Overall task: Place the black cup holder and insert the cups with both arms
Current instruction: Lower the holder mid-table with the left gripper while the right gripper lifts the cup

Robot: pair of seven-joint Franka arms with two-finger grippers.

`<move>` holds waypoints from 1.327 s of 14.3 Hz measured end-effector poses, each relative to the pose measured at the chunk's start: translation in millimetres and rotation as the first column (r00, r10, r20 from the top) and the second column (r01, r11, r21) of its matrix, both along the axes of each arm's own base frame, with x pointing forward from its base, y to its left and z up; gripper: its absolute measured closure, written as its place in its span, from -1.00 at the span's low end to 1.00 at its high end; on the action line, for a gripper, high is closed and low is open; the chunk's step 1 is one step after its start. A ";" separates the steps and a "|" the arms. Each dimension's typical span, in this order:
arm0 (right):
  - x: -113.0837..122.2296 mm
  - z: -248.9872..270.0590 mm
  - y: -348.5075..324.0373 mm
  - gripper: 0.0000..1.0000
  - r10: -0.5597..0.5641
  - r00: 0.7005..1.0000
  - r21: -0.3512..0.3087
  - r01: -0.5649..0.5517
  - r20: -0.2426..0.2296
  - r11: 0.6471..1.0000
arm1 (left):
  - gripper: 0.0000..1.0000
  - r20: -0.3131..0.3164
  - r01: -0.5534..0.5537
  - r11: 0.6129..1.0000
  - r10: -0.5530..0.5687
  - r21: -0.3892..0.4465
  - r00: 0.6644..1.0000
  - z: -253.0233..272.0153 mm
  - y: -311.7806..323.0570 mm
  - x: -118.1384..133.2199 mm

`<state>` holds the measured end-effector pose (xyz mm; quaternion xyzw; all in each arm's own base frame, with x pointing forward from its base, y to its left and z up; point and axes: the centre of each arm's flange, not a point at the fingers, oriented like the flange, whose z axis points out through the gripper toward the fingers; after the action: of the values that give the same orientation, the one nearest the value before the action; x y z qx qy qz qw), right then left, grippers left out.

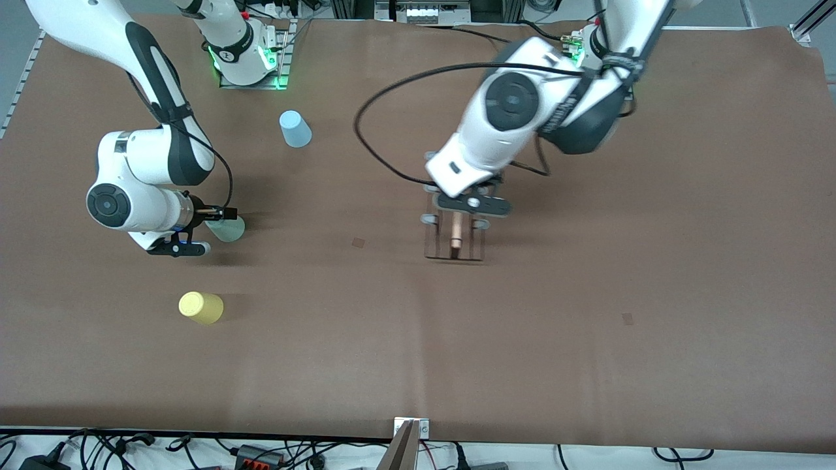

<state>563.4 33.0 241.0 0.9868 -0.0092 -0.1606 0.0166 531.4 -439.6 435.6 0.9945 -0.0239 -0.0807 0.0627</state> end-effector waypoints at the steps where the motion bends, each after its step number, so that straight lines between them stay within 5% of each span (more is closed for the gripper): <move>1: -0.4 -4.1 -0.3 -1.00 0.000 1.000 0.000 0.000 -0.006 1.000 | 0.68 0.001 -0.009 1.000 0.009 -0.002 1.000 -7.3 -15.8 -3.3; 9: 0.0 -23.0 -0.6 -0.88 -0.001 1.000 -0.001 0.001 -0.011 1.000 | 0.68 0.032 -0.027 0.999 0.029 -0.037 0.999 -61.8 -67.8 -8.7; 12: 2.6 -19.6 -0.6 -0.31 -0.001 1.000 -0.001 0.001 -0.004 1.000 | 0.68 0.031 -0.033 0.999 0.034 -0.035 0.999 -75.2 -71.0 -7.7; 19: 33.0 31.0 0.9 -0.30 -0.002 1.000 -0.002 0.002 0.001 1.000 | 0.68 0.023 -0.091 0.996 0.091 -0.023 0.996 -93.9 -73.0 -4.5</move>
<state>596.4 33.9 272.0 0.9869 -0.0105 -0.1599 0.0173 526.9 -512.6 341.8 0.9947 0.0200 -0.0654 0.0767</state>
